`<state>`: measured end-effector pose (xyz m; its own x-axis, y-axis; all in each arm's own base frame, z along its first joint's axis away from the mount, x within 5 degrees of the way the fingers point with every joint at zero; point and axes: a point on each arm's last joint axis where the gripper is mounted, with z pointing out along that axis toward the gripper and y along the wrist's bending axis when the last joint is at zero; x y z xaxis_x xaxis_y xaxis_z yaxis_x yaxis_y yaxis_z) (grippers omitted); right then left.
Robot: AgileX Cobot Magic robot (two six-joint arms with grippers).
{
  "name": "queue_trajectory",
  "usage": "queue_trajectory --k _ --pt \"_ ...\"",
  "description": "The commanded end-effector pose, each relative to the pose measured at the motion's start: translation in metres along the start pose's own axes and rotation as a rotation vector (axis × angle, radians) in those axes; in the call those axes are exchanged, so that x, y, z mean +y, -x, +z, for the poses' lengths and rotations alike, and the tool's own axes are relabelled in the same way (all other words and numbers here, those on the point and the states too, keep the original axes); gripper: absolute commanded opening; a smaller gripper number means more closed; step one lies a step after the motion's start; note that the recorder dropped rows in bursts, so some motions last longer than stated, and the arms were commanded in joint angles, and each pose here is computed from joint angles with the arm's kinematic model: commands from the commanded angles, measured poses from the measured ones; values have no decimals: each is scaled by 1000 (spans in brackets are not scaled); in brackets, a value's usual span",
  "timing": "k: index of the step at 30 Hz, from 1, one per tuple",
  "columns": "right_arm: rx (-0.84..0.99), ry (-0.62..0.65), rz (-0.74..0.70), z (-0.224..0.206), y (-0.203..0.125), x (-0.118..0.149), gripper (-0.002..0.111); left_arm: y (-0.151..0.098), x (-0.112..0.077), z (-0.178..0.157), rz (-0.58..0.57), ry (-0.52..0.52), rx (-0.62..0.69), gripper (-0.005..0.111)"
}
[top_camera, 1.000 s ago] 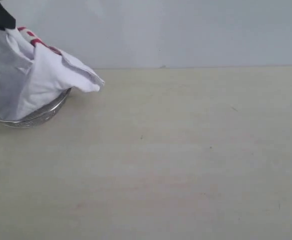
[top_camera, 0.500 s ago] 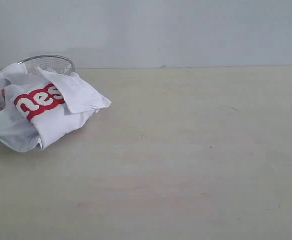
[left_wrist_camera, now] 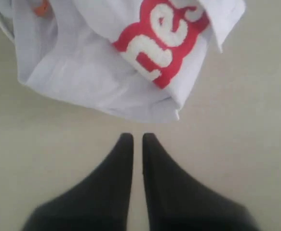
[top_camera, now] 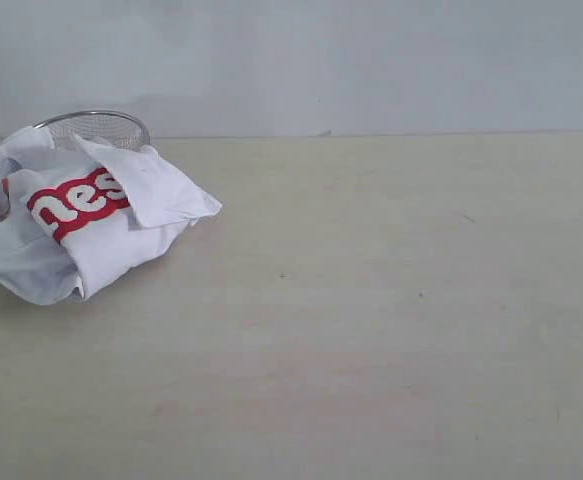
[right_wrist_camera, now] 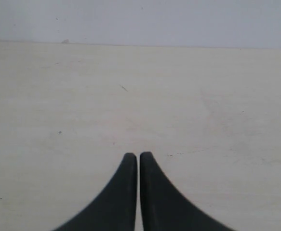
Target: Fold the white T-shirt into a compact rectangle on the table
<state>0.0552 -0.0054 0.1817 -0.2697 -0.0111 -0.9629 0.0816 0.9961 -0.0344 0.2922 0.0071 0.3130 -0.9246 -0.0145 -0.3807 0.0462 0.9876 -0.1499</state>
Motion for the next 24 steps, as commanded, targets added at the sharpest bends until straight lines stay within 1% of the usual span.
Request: queue_trajectory --k 1,2,4,5,6,9,14,18,21,24 --pt "-14 -7 0 -1 1 0 0 -12 12 28 -90 23 82 30" --pt "-14 -7 0 -1 1 0 0 -14 13 34 -119 13 87 39" --pt "-14 -7 0 -1 1 0 0 -20 15 50 -213 -35 100 65" --pt "-14 -7 0 -1 1 0 0 -24 15 59 -249 -56 115 74" --pt "-14 -7 0 -1 1 0 0 -27 17 68 -277 -78 122 77" --pt "-14 -7 0 -1 1 0 0 -39 23 94 -355 -105 149 75" --pt "-14 -7 0 -1 1 0 0 -54 35 124 -431 -103 111 74" --pt "-14 -7 0 -1 1 0 0 -54 38 133 -447 -106 88 74" --pt "-14 -7 0 -1 1 0 0 -49 39 139 -467 -116 39 74" --pt "-14 -7 0 -1 1 0 0 -47 42 145 -456 -108 6 74"
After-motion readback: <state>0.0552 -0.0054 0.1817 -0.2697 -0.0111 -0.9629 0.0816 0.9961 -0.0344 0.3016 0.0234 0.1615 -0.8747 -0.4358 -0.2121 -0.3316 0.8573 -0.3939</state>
